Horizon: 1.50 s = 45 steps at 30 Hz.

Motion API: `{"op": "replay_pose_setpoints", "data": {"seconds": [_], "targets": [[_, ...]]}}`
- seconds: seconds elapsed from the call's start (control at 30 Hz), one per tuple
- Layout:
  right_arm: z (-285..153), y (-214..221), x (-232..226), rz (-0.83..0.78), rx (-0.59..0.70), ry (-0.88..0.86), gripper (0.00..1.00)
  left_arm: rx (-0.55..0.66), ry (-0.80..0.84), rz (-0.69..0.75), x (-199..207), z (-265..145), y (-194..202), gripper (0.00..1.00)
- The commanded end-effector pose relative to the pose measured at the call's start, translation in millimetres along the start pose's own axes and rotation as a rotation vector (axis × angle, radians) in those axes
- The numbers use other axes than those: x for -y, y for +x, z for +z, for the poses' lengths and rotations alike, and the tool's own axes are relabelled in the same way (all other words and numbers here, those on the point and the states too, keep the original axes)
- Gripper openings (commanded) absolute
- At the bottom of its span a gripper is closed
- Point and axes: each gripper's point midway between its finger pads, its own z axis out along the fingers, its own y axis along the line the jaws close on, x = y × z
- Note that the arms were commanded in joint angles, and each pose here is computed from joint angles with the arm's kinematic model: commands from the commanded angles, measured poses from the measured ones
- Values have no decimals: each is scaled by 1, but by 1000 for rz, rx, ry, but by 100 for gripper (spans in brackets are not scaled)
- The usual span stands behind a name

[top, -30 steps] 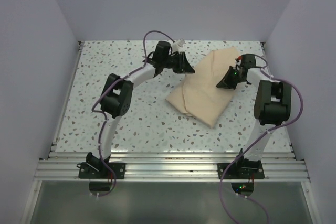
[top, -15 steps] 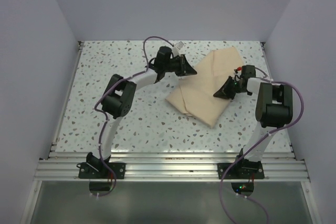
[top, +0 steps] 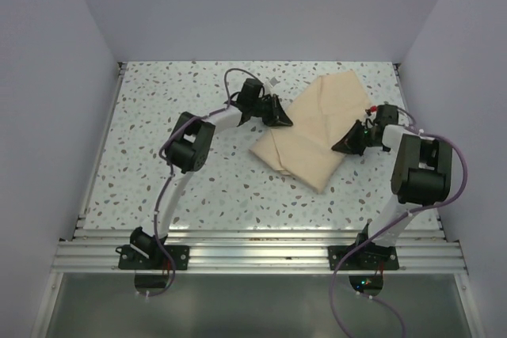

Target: Prepare the surgical pack

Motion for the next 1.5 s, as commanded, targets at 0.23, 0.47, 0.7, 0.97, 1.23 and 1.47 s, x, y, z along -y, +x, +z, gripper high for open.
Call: {"op": "replay_pose_setpoints", "data": {"seconds": [0.23, 0.47, 0.7, 0.97, 1.23, 1.47], "targets": [[-30, -17, 20, 4, 77, 88, 5, 4, -112, -32, -36, -31, -21, 8], [-46, -36, -23, -29, 136, -5, 5, 73, 14, 13, 28, -39, -49, 14], [-35, -36, -9, 7, 125, 22, 4, 82, 67, -13, 36, -25, -47, 16], [-15, -8, 43, 36, 61, 113, 2, 47, -11, -105, -26, -12, -30, 13], [-37, -35, 34, -3, 127, 176, 1, 62, -56, -107, -33, -27, -45, 12], [-56, -85, -19, -19, 223, 50, 3, 136, 57, -88, 17, -39, -76, 12]]}}
